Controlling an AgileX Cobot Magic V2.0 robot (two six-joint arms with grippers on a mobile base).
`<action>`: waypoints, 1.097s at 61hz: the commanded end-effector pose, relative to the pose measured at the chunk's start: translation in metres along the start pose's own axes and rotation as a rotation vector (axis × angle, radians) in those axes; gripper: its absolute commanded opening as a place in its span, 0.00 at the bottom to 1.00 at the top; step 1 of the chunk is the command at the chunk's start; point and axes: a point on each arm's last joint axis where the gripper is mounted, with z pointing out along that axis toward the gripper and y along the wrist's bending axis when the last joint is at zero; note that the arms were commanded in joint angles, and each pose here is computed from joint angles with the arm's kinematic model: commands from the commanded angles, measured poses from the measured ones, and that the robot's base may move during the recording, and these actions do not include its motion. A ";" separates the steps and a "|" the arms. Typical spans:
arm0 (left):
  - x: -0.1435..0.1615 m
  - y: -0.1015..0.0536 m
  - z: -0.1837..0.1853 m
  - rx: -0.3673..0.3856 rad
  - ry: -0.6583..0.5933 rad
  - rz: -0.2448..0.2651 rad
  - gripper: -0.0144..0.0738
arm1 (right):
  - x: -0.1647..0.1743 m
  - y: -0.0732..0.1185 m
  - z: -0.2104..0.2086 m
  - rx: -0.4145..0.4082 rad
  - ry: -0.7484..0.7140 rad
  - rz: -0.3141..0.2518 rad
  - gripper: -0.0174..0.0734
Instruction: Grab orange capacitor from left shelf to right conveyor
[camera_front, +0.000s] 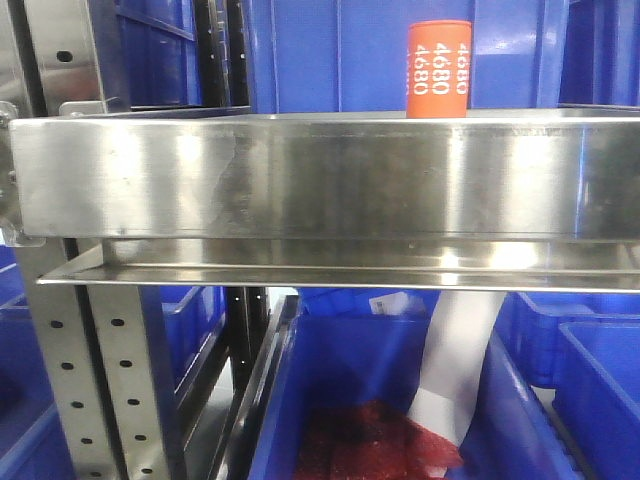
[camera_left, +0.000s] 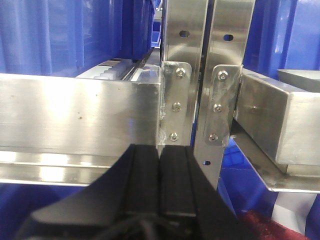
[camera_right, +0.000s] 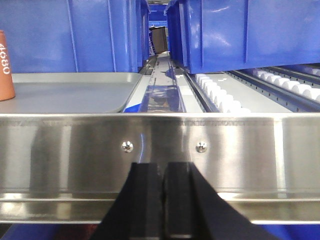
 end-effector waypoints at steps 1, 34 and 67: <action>-0.010 0.000 -0.002 -0.003 -0.106 -0.003 0.02 | -0.011 0.000 -0.002 0.006 -0.109 -0.006 0.25; -0.010 0.000 -0.002 -0.003 -0.106 -0.003 0.02 | -0.011 0.000 -0.002 0.006 -0.109 -0.006 0.25; -0.010 0.000 -0.002 -0.003 -0.106 -0.003 0.02 | -0.039 0.001 -0.008 0.004 -0.277 -0.007 0.25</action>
